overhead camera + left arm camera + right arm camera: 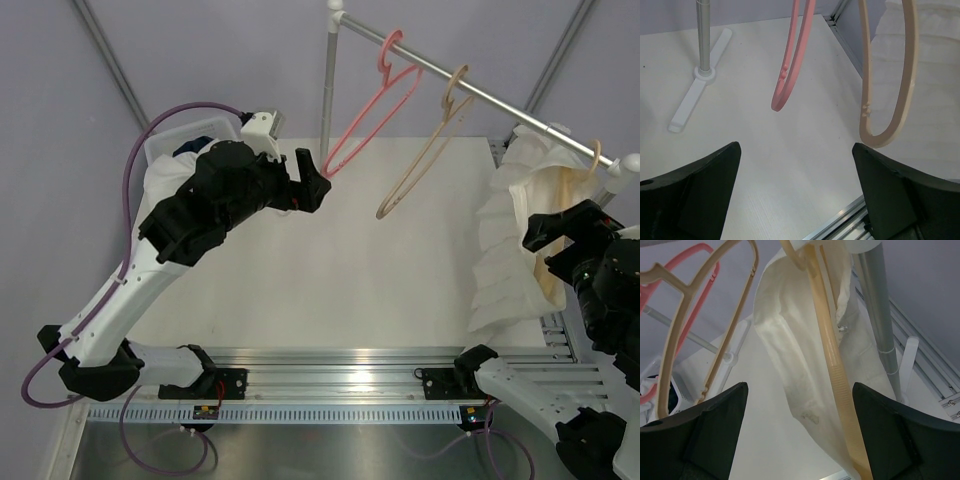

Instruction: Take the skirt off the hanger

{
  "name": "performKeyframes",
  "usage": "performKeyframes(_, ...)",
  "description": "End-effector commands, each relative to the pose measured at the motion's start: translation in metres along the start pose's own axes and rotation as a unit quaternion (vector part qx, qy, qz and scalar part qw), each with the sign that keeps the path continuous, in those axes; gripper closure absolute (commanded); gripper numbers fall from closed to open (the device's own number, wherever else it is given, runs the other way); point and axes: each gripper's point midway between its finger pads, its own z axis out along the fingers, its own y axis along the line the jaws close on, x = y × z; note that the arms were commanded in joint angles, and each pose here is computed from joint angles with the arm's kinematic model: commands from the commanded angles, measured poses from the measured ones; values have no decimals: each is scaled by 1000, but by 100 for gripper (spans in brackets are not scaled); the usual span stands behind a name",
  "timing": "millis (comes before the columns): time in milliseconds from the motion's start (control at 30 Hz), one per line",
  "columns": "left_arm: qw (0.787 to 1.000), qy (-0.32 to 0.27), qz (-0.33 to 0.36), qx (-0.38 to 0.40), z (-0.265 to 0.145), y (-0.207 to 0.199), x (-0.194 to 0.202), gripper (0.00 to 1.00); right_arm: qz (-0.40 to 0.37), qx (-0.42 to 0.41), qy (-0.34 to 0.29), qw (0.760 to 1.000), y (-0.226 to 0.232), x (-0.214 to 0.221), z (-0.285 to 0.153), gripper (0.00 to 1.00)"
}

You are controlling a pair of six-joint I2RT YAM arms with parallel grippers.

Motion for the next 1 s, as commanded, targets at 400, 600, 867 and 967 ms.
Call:
performKeyframes(400,999,-1,35,27,-1,-9,-13,1,-69,102,43,991,-79,45,-18,7)
performKeyframes(600,999,6,26,37,-5,-15,-16,1,-111,94,51,988,-62,56,5,10)
performKeyframes(867,999,6,16,39,-11,-19,-24,1,-139,71,24,987,-28,43,31,31)
performKeyframes(967,999,10,13,33,-14,-16,-21,1,-150,57,17,987,-19,39,36,41)
